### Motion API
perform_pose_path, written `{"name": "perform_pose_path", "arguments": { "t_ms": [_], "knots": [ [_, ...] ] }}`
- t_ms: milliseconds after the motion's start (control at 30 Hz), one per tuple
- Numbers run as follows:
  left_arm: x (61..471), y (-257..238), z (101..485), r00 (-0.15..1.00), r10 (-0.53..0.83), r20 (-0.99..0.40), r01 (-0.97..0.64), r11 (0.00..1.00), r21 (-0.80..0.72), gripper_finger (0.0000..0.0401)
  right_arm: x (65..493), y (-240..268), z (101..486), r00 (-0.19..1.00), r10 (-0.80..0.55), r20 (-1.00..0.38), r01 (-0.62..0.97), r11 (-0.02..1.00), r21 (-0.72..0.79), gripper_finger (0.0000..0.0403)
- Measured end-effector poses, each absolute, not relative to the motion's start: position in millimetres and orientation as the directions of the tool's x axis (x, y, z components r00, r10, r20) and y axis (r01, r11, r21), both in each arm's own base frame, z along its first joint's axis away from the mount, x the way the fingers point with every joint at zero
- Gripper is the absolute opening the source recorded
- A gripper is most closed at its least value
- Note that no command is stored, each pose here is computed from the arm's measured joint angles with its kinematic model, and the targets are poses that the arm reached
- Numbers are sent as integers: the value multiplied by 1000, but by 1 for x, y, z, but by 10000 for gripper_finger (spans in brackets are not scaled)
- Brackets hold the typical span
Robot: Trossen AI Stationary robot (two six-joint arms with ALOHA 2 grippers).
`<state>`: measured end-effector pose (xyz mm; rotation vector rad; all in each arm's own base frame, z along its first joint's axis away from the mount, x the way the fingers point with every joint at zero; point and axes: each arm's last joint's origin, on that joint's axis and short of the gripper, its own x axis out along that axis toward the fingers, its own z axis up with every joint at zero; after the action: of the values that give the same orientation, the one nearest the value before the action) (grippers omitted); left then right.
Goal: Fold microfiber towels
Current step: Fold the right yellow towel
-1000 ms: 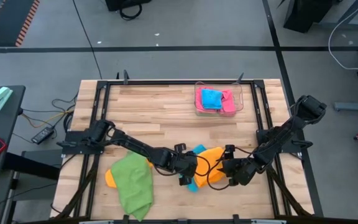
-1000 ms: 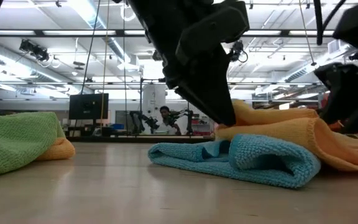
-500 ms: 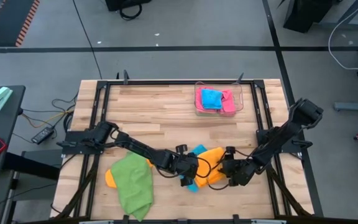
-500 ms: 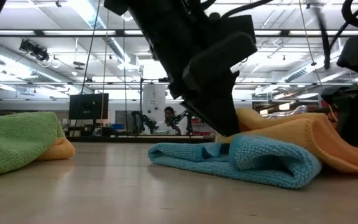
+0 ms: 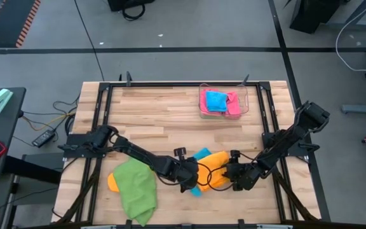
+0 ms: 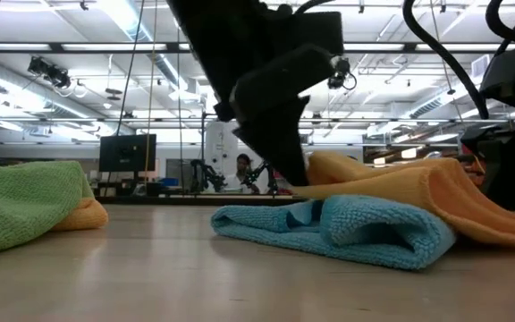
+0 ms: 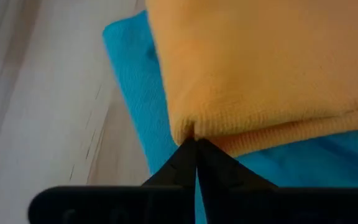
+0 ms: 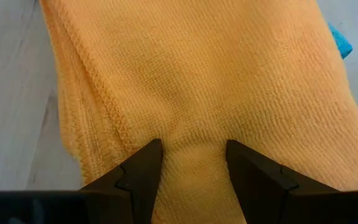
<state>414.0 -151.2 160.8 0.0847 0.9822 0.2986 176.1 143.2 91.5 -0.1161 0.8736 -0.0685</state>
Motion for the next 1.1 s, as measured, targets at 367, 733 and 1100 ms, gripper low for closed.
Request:
{"name": "perform_pose_path", "arguments": {
  "t_ms": [367, 733, 1100],
  "knots": [
    [400, -156, 168, 463, 296, -836, -203, 953, 225, 27, 176, 143, 91, 638, -103, -763, 14, 992, -123, 193],
    [404, -168, 175, 551, 278, -787, -216, 958, 188, 168, 176, 143, 91, 638, -103, -763, 22, 993, -115, 193],
    [420, -159, 150, 569, 302, -765, -251, 949, 189, 223, 176, 143, 91, 639, -102, -762, 25, 993, -112, 193]
  ]
}}
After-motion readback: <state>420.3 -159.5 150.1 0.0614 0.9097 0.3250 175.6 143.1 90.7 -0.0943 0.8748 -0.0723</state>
